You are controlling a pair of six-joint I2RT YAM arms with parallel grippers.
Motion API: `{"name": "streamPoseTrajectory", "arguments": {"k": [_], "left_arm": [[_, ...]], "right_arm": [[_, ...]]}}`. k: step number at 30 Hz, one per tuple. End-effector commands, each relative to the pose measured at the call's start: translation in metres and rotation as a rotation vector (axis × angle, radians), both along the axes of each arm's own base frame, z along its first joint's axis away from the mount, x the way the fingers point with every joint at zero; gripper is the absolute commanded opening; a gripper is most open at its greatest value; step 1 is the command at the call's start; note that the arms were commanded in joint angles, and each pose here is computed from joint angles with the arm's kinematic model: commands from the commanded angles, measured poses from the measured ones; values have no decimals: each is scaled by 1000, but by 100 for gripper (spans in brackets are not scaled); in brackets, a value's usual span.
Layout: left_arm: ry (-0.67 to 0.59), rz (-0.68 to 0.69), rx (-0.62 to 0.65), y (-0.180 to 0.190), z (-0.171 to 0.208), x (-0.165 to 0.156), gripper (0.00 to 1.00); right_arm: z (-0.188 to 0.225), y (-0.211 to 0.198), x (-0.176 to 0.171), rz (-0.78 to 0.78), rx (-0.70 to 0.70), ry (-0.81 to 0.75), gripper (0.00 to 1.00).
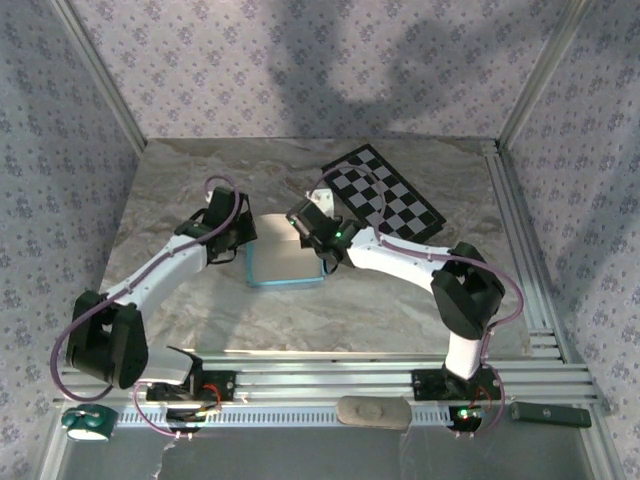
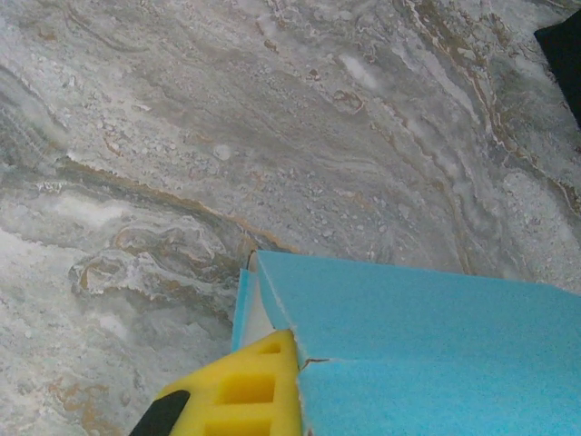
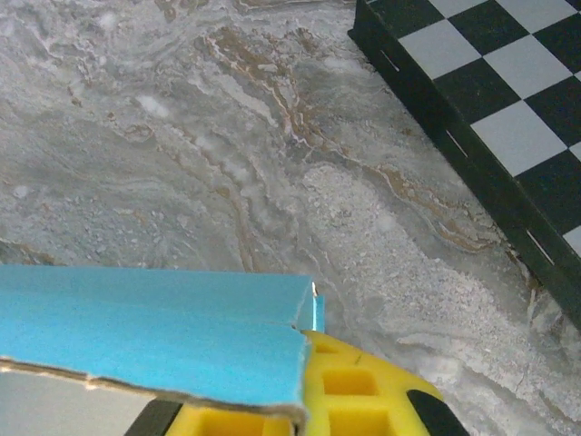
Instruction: Fold the paper box
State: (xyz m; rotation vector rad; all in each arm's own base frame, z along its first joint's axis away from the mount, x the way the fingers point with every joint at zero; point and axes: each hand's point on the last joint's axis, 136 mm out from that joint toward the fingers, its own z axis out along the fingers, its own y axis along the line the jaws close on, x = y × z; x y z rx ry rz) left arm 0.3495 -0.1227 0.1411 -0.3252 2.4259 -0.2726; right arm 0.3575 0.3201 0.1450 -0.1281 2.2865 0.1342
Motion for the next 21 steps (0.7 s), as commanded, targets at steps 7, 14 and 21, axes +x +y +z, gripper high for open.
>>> {"name": "streamPoseTrajectory", "arguments": {"k": [7,14,21], "left_arm": [[-99,-38,-111,-30,16,-15,0],[-103,-27,-107,-29,3,-31,0],[-128,-22,-110,-30,-1,-44,0]], "right_arm": [[-19,-6,-31,-25,12,-41,0],[-30,-7,-41,-25,7,-42,0],[-34,-7,-52,-17,-8,-68,0]]}}
